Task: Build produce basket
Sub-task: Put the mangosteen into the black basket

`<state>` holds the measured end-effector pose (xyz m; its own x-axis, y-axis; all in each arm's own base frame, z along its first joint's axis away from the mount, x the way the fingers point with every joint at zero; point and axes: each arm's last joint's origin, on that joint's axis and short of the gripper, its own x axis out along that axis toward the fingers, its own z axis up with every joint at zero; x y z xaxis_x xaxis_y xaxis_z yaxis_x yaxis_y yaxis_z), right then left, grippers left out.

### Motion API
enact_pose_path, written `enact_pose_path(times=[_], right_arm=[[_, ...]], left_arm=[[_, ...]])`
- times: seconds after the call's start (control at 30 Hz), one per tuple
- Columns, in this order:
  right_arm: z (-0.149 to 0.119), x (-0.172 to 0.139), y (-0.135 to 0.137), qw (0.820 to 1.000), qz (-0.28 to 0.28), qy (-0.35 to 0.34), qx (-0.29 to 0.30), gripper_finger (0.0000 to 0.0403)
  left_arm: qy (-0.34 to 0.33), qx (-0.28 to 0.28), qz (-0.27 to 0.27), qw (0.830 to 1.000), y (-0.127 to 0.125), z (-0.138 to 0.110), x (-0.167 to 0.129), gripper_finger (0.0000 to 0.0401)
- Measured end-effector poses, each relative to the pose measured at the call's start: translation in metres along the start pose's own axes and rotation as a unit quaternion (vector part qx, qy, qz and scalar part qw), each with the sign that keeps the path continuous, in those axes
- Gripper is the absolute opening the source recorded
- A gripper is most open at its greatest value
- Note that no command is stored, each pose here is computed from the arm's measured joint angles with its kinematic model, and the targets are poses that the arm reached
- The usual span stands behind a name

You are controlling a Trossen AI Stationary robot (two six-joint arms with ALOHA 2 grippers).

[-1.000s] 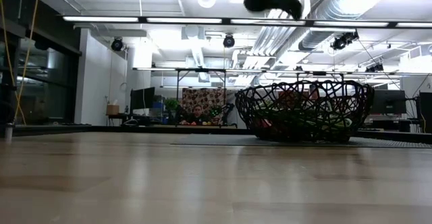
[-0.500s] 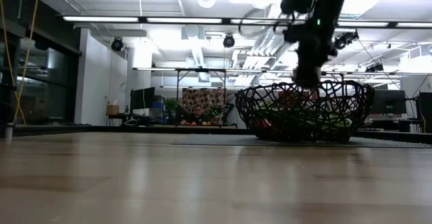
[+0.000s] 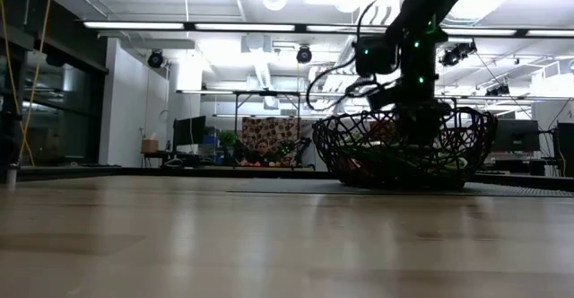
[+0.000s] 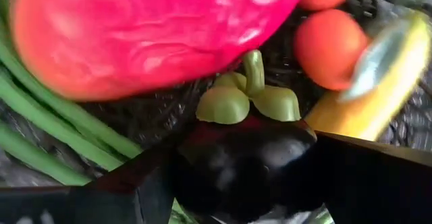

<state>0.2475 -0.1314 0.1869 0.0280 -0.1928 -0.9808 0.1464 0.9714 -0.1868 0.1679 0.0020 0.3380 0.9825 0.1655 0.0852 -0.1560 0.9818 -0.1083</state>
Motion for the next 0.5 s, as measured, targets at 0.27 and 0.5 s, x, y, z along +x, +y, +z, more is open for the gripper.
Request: enact_pose_path(times=[0.27,0.5], right_arm=[[0.004,0.015,0.001,0.996,0.002,0.022,-0.088,0.0257],[0.006,0.015,-0.001,0.996,-0.021,0.023,-0.082,0.0257]], left_arm=[[0.0,0.0,0.005,1.0,0.0,0.0,0.0,0.0],[-0.001,0.0,0.006,1.0,0.0,0.0,0.0,0.0]])
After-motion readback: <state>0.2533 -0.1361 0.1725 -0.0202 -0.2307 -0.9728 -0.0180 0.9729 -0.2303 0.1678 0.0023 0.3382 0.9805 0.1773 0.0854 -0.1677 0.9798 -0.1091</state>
